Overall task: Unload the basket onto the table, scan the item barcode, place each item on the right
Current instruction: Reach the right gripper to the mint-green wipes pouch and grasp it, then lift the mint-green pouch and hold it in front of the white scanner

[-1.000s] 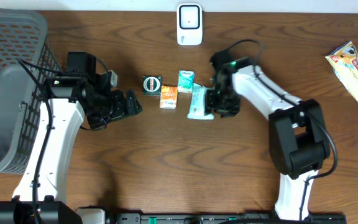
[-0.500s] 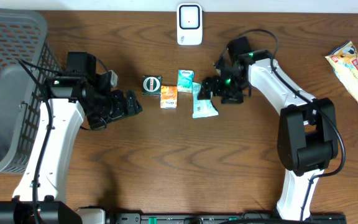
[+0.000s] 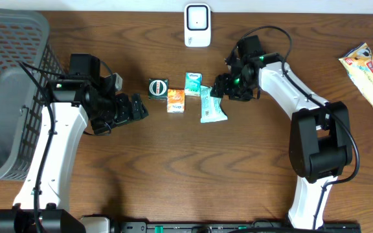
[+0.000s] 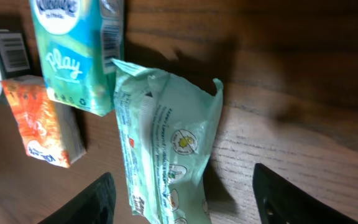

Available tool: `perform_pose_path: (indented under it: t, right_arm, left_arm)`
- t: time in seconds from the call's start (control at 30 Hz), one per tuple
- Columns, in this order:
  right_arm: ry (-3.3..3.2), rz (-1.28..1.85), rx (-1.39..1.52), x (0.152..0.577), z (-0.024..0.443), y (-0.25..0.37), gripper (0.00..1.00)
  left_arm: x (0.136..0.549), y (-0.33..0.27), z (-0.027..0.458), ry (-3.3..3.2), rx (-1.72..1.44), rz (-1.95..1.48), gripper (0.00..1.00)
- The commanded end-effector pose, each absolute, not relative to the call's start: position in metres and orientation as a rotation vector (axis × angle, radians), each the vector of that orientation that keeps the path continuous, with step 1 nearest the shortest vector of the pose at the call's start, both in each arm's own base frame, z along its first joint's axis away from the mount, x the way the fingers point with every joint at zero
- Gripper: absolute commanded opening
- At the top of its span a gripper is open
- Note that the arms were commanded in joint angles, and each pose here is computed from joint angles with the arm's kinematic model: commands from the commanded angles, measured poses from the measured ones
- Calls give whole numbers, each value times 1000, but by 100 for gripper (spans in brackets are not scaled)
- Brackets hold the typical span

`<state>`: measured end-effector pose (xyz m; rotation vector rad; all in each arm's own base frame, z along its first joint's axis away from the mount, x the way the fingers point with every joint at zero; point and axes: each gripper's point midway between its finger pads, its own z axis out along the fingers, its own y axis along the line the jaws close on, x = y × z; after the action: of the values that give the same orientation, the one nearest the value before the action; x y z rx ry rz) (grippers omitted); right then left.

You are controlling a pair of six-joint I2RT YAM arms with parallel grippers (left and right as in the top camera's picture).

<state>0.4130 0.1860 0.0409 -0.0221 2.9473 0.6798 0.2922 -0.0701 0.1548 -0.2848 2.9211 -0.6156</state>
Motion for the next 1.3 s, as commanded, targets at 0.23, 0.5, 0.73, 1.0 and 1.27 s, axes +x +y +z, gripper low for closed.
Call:
perform_pose_path:
  t: [0.23,0.5,0.73,1.0,1.27]
  right_arm:
    - [2977,677,14,406,10,191,58]
    - [3007,759,8,398,-3,199,30]
    - [2983,889,13,400,7,206,1]
    - [2749,1356,-166,412,73,227,1]
    - [2569,1400,-213,428,130,215,1]
  left_arm:
    - [291,-72,153,2932,-266,-623,98]
    - [291,-72,153,2932,-266,-623,98]
    - [291,-72,153,2932,-266,-623,98]
    - [291,-72,153,2932,-266,-623,98]
    - [291,-72,153,2932,-266,-623,98]
